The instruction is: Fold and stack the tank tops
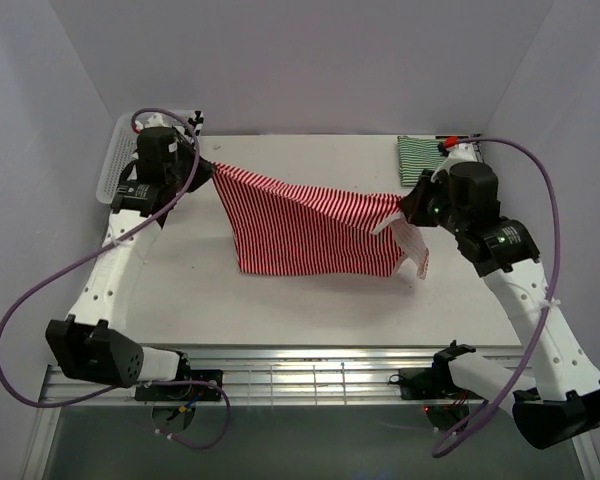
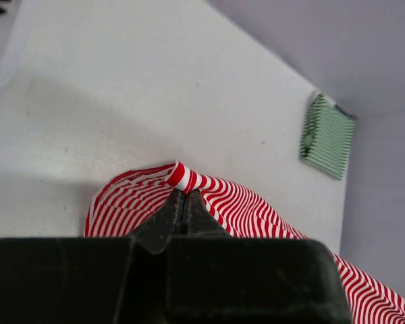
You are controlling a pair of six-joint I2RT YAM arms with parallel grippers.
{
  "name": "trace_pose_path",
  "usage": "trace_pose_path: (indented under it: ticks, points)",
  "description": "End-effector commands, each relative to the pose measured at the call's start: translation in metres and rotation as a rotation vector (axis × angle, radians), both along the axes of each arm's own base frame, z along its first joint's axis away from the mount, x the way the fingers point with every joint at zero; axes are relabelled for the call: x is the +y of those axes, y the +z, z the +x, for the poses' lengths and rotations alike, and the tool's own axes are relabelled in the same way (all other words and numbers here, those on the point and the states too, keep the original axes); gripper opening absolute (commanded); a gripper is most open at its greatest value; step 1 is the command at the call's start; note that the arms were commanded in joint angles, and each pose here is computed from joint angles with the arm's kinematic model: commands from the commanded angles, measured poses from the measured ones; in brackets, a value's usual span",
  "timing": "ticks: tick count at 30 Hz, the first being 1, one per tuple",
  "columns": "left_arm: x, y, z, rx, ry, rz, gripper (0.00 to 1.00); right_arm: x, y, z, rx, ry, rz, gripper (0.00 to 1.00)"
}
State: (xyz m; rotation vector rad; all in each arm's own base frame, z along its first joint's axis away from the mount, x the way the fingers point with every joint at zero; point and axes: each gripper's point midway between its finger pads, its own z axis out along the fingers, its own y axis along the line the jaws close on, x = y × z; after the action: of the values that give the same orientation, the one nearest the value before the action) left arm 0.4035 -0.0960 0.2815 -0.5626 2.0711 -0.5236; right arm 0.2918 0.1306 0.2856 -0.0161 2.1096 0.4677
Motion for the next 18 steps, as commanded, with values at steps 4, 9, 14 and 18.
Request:
trace_pose_path:
  ticks: [4,9,14,18]
  points:
    - [0.014,0.159,-0.043,-0.398,0.018,-0.019,0.0,-0.02,0.116,-0.04,-0.263,0.052,-0.019,0.08]
    - [0.018,0.2,-0.07,-0.499,0.018,-0.039,0.0,-0.018,0.151,-0.055,-0.347,0.113,-0.018,0.08]
    - [0.013,0.189,-0.047,-0.46,0.01,-0.035,0.0,-0.004,0.141,-0.035,-0.311,0.172,-0.05,0.08]
    - [0.008,0.168,0.003,-0.398,0.011,-0.004,0.0,0.006,0.125,0.019,-0.246,0.184,-0.092,0.08]
